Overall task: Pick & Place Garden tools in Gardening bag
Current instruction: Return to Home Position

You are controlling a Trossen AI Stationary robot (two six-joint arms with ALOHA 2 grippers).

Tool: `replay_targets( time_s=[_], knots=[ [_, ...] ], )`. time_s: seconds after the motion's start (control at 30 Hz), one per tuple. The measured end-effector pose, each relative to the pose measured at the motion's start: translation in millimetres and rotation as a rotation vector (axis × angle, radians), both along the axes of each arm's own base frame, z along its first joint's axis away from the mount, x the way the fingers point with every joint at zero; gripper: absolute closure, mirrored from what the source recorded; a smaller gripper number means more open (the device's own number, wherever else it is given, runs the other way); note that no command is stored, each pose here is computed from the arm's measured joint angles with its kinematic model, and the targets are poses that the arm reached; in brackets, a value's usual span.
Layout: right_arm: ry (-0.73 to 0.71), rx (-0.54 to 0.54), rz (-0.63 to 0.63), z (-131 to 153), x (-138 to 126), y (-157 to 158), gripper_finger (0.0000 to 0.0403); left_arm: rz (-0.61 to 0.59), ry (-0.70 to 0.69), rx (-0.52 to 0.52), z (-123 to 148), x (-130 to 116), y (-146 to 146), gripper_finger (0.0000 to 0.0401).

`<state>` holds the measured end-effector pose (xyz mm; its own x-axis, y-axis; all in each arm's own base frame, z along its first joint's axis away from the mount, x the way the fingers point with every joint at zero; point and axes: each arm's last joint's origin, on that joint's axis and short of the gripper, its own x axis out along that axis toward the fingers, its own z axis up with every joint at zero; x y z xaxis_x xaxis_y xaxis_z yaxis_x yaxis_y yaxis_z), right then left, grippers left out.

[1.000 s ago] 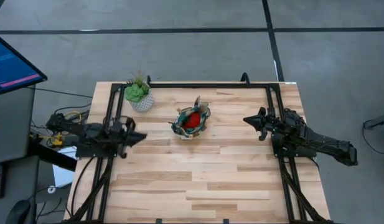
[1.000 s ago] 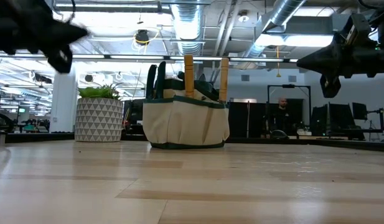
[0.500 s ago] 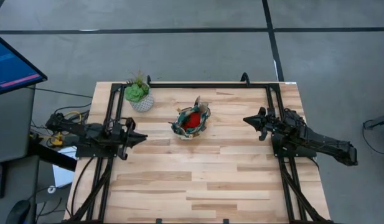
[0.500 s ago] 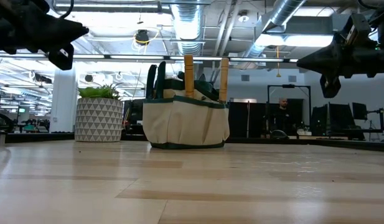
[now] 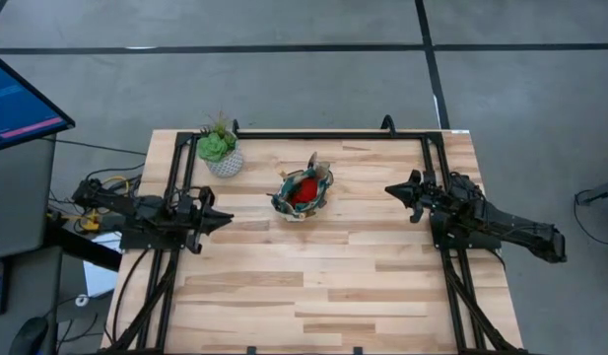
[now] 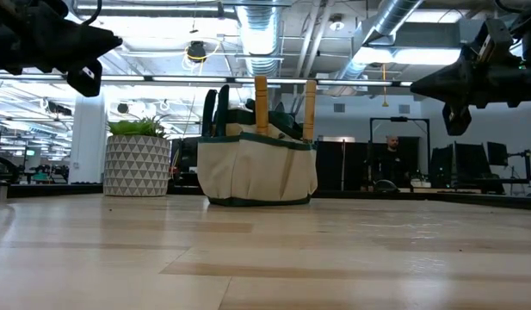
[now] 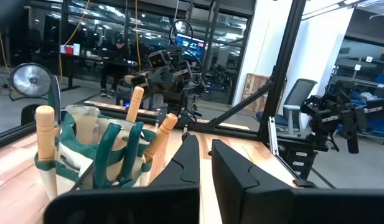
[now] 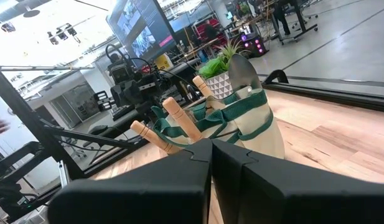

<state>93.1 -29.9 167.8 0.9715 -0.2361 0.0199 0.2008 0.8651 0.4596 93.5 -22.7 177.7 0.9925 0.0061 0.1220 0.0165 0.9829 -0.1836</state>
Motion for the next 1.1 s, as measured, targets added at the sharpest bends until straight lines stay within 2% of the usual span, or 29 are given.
replay_targets(
  time_s=[0.57, 0.93, 1.1],
  knots=[
    [0.001, 0.000, 0.000, -0.2, 0.0, 0.0, 0.0403, 0.013, -0.006, -0.002, 0.5, -0.1, 1.3, 0.0394],
    [-0.001, -0.001, 0.000, 0.0, 0.0, 0.0, 0.0403, 0.161, -0.035, -0.010, 3.2, 1.1, 15.5, 0.0393],
    [-0.001, -0.001, 0.000, 0.1, 0.0, 0.0, 0.0403, 0.181, -0.035, -0.009, 3.2, 1.5, 17.3, 0.0393]
  ],
)
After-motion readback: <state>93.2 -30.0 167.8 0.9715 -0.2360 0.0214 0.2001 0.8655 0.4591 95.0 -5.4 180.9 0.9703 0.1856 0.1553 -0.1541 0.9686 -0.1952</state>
